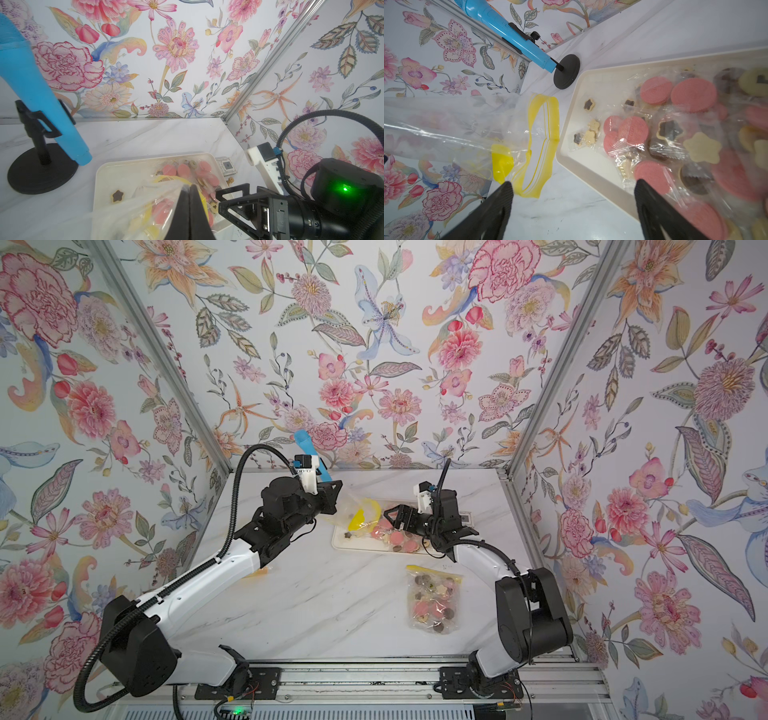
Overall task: Pour cookies out of the ziploc bag
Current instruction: Place the ziploc bag at the center of the board.
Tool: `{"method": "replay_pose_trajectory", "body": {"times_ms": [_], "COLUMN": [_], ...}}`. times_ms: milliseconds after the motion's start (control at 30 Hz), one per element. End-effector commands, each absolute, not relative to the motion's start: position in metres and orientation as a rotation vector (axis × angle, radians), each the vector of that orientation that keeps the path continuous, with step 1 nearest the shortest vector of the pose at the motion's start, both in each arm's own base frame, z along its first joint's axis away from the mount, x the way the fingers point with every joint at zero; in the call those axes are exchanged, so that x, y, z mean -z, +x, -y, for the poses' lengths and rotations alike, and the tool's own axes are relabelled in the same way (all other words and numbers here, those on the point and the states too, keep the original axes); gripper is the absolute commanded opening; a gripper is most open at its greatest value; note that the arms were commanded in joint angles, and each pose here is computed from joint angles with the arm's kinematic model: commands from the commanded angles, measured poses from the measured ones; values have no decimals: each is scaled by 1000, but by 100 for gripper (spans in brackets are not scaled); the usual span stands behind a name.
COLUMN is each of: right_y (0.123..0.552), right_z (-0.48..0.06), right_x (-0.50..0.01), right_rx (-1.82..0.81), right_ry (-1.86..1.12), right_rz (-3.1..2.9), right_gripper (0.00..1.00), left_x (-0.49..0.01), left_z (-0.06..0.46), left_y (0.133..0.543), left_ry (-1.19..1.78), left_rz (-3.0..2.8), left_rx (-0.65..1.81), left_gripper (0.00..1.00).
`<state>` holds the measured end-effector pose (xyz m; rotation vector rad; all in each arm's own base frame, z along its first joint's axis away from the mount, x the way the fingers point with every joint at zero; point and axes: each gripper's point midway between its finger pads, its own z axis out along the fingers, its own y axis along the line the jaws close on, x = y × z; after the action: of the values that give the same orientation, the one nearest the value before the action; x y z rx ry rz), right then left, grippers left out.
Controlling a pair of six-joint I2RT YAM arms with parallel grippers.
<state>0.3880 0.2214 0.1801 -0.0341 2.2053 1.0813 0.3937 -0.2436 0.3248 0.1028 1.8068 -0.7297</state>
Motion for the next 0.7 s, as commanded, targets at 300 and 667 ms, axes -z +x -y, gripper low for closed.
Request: {"method": "replay_pose_trajectory", "body": {"times_ms": [300,667], "right_y": [351,329], "right_z": [-206,-172], "right_x": [-184,-164], "right_rx": [-1038,-1008], "right_ry": [14,147], "right_rz": [-2213,-2275], "right_gripper": [91,89], "left_x": [-317,-293], "left_z": [153,87], "left_y": [390,398], "left_ry": [-69,-156], "left_rz": [-1762,-1743], "left_rx": [509,212], "left_gripper": [0,0]}}
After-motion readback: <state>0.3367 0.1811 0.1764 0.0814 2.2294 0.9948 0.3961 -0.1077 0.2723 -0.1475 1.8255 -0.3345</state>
